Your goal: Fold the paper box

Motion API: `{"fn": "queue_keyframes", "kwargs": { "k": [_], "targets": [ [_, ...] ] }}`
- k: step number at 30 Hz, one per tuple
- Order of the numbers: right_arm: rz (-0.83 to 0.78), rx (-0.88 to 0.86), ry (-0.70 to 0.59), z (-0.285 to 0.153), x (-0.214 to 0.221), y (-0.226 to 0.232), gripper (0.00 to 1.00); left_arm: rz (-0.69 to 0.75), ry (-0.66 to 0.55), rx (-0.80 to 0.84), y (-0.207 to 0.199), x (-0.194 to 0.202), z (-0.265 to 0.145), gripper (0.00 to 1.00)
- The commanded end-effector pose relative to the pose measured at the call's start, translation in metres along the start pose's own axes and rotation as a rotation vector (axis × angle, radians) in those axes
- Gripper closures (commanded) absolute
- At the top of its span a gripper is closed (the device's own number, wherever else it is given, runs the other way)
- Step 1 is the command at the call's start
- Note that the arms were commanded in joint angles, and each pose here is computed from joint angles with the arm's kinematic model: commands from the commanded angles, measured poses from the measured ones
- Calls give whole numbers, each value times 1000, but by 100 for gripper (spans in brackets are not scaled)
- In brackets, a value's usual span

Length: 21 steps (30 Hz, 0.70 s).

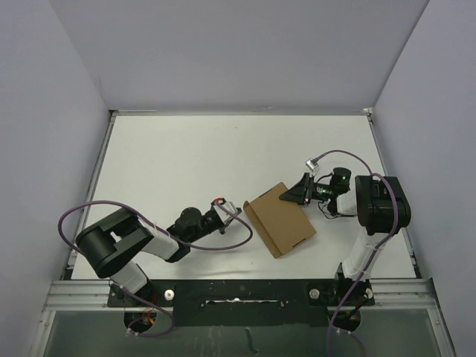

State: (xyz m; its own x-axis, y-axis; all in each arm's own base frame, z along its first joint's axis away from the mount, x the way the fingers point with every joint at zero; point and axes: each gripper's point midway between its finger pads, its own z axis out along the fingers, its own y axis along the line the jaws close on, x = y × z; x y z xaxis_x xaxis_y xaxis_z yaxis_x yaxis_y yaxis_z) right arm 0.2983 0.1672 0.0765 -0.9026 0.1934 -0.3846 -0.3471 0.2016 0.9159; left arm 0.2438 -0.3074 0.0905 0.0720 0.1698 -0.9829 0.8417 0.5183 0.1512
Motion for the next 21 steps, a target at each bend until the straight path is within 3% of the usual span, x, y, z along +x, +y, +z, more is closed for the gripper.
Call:
{"fn": "queue_keyframes", "kwargs": {
  "k": [1,5,11,21],
  "targets": [
    [-78,-17,-7,1,-6,3,100,-24,-83,-43,11,-24,10,100],
    [-114,-50,10,1,-6,9,100,-121,-96,-37,17,-24,6,85],
    [-238,-125,37,1,-9,33,100,-244,-177,5,23,-41,-9,73],
    [-501,-239,105,5,-2,72,100,-604,-160,-110,61,-39,-36,72]
  ]
}}
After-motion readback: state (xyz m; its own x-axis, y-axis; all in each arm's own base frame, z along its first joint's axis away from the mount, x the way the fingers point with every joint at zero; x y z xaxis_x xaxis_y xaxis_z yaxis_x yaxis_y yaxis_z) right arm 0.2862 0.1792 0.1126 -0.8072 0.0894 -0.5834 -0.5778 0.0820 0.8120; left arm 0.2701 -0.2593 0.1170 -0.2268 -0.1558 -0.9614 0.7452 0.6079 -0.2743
